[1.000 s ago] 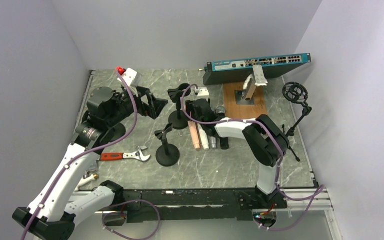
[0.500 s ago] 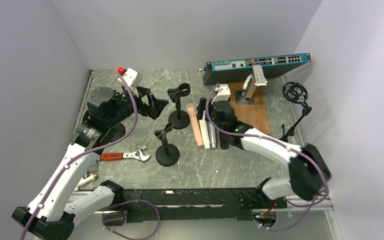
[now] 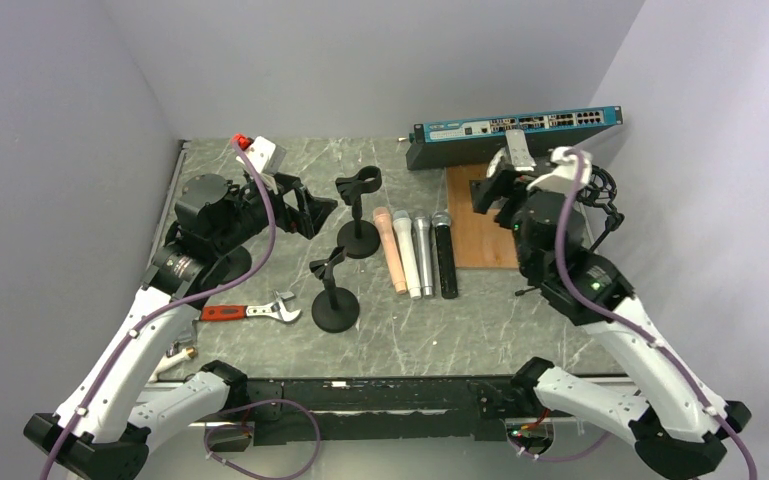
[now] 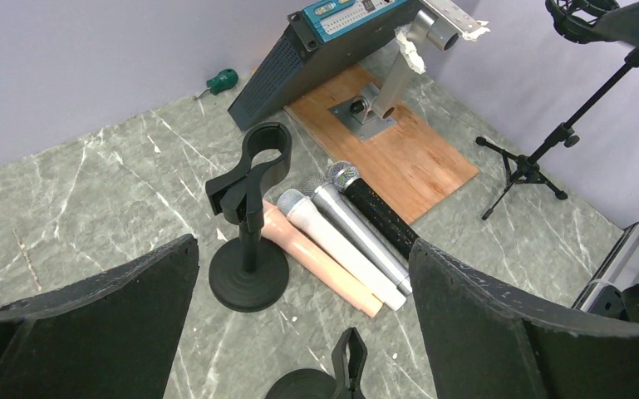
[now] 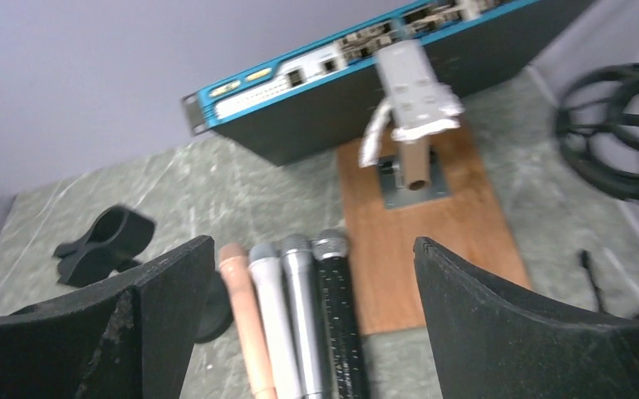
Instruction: Remove the microphone from the stand
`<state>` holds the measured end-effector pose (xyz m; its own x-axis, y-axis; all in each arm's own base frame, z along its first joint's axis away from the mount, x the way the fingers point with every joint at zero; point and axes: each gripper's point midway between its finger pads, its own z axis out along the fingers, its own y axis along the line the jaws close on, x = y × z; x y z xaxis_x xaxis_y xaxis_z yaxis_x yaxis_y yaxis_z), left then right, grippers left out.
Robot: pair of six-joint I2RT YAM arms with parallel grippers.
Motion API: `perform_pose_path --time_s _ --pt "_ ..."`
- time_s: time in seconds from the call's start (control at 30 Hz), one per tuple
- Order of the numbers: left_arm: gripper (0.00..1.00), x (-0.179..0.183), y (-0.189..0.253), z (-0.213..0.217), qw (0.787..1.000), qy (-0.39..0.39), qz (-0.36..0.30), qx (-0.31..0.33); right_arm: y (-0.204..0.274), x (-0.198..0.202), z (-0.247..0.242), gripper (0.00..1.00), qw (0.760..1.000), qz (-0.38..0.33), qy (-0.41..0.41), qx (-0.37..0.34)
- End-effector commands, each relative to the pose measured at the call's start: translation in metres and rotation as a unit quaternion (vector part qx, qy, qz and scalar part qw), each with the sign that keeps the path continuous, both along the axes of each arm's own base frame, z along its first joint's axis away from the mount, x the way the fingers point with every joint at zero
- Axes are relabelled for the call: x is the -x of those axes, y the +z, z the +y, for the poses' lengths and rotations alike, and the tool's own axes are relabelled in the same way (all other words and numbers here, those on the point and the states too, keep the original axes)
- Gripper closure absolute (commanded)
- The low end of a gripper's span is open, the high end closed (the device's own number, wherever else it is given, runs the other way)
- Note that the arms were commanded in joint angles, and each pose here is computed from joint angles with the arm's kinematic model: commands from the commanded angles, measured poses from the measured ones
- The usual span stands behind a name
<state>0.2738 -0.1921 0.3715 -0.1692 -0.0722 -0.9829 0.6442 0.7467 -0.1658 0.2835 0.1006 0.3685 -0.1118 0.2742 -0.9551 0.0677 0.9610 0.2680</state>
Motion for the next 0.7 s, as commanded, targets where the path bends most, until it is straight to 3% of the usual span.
perform_pose_path --time_s 0.0,0.2,0.37,0.67 --pt "0.01 0.003 0.012 0.000 1.000 -0.003 -0.022 0.002 -0.010 0.033 -0.064 0.07 0.988 0.071 -0.122 0.055" --pt "0.01 0.003 0.009 -0.001 1.000 -0.005 -0.019 0.000 -0.020 0.056 -0.108 0.08 0.962 0.130 -0.226 0.081" --pt "0.00 0.003 0.008 -0.004 1.000 -0.008 -0.017 0.000 -0.044 0.055 -0.128 0.09 0.956 0.165 -0.238 0.054" --pt "0.01 0.007 0.003 -0.011 1.000 -0.014 -0.014 -0.016 -0.054 0.050 -0.187 0.16 0.924 0.189 -0.331 0.027"
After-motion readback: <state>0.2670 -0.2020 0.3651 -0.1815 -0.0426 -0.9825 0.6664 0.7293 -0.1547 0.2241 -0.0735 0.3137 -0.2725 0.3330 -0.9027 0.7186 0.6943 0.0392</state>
